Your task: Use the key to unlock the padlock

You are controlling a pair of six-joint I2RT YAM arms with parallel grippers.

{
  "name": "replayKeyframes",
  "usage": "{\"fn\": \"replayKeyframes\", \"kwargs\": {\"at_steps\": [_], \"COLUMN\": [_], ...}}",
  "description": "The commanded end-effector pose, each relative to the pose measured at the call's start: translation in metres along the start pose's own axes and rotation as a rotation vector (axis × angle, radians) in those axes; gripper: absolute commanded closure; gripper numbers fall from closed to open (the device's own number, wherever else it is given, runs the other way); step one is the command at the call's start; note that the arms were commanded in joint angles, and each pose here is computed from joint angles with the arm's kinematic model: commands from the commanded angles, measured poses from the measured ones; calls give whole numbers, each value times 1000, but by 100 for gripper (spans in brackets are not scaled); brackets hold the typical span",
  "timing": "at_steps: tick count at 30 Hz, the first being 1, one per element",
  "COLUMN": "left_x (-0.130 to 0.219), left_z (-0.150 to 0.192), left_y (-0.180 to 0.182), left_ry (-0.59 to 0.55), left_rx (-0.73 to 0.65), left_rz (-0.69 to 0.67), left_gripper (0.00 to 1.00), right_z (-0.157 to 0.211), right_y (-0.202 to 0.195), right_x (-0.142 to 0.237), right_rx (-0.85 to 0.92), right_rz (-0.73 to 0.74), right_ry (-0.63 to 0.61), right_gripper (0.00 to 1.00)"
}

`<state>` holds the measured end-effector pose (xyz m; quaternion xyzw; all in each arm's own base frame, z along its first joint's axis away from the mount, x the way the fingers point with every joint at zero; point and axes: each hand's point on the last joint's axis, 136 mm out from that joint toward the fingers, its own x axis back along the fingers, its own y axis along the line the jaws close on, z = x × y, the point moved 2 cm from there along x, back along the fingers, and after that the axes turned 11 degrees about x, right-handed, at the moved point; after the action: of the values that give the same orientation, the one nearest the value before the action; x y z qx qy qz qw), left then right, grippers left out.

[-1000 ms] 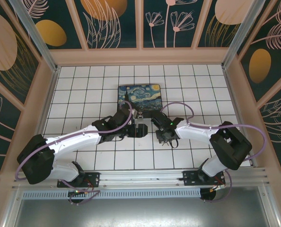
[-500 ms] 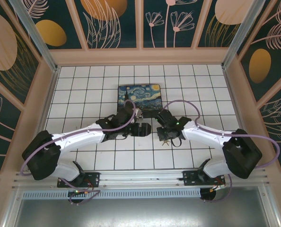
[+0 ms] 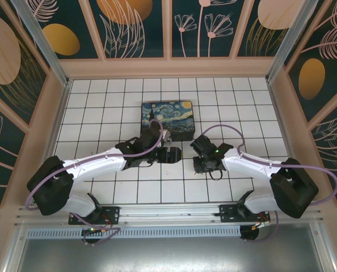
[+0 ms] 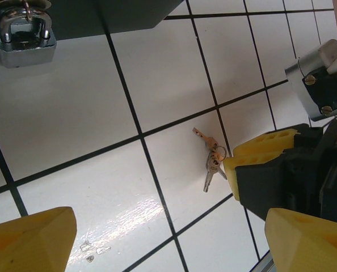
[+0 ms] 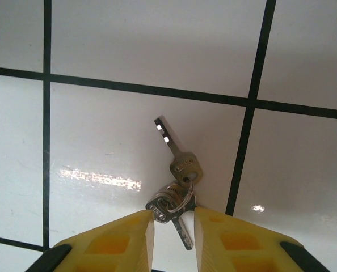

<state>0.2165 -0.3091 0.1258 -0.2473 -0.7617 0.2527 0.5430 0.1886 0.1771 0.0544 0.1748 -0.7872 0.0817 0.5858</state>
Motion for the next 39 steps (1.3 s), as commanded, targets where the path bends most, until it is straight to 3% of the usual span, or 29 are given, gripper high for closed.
{"fn": "replayKeyframes", "kwargs": {"at_steps": [1, 8, 22, 28, 39], "left_x": [4, 7, 6, 8, 11], "left_z": [2, 1, 2, 2, 1], "left_y": [-5, -6, -3, -2, -3], "left_ry": [5, -5, -6, -10, -20], "left_rx": [-16, -17, -21, -25, -25], "left_rz": [24, 23, 21, 16, 16], "left_gripper": [14, 14, 14, 14, 14], "right_z": [-1, -11, -18, -22, -20], "right_y": [-4, -12, -9, -14, -17], "right_x": [-8, -18, -19, -9, -9], "right_rx": [-17, 1, -4, -13, -40], "right_rz": [36, 77, 52, 69, 74], "right_ry": [8, -4, 0, -31, -5], "right_gripper": [73, 70, 76, 68, 75]}}
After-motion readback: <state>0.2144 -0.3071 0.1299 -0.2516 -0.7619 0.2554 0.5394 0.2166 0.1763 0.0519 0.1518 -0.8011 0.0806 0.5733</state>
